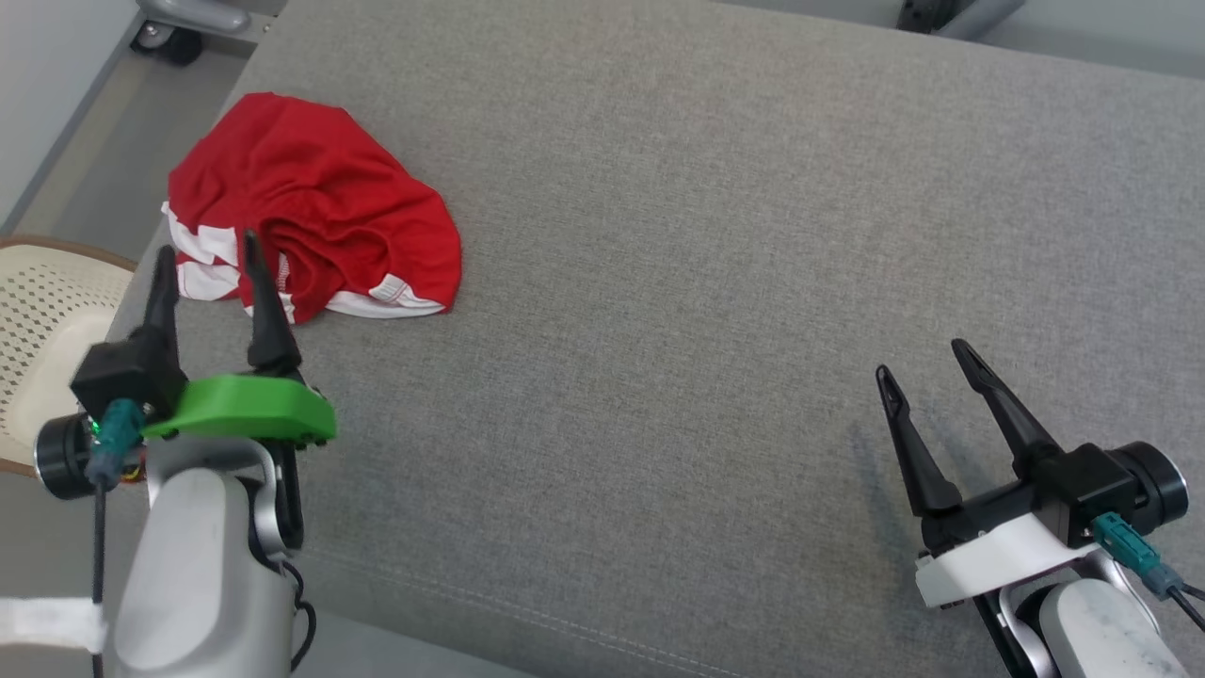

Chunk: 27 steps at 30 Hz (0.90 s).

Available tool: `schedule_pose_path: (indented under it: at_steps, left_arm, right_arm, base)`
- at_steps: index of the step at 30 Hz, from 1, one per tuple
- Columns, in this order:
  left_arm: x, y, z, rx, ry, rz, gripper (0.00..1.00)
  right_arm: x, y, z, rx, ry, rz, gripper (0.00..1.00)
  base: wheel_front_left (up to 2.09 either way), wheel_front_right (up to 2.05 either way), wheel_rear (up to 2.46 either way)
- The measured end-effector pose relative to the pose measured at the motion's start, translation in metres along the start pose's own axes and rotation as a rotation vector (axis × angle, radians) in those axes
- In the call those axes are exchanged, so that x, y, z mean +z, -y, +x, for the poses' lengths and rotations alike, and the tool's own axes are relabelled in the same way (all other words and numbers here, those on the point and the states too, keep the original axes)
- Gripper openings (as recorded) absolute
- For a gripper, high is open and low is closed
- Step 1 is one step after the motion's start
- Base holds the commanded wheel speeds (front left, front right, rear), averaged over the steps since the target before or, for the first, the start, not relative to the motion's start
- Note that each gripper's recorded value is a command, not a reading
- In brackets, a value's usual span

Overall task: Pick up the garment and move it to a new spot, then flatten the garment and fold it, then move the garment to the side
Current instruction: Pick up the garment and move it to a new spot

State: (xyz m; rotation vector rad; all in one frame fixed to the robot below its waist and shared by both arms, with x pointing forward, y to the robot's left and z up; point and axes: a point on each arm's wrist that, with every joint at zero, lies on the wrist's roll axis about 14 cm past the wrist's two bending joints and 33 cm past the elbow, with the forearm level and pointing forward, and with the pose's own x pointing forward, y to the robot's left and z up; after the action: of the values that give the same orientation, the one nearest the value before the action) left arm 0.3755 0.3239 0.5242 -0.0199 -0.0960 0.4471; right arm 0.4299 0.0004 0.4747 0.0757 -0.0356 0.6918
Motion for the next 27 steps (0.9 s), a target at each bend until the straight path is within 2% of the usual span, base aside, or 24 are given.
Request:
schedule_pose_path:
  at_steps: [5, 8, 13, 19, 27]
  left_arm:
    - [-0.035, -0.012, 0.039, 0.048, -0.131, -0.021, 1.00]
    - [-0.061, -0.009, 0.057, 0.050, -0.252, -0.045, 1.00]
    - [-0.080, -0.004, 0.090, 0.046, -0.370, -0.058, 1.00]
    - [-0.122, 0.002, 0.101, 0.051, -0.599, -0.058, 1.00]
    - [-0.164, 0.005, 0.090, 0.058, -0.835, -0.034, 1.00]
  right_arm:
    - [-0.016, 0.015, 0.006, -0.011, -0.023, 0.000, 1.00]
    - [-0.027, 0.024, 0.007, -0.019, -0.043, 0.002, 1.00]
    - [-0.043, 0.038, 0.009, -0.034, -0.067, 0.001, 1.00]
    - [-0.061, 0.045, 0.014, -0.026, -0.093, 0.009, 1.00]
    - [-0.071, 0.051, 0.021, -0.022, -0.097, 0.011, 1.00]
  base:
    - [0.00, 0.00, 0.00]
    - [0.00, 0.00, 0.00]
    - [0.00, 0.00, 0.00]
    - [0.00, 0.00, 0.00]
    - [0.00, 0.00, 0.00]
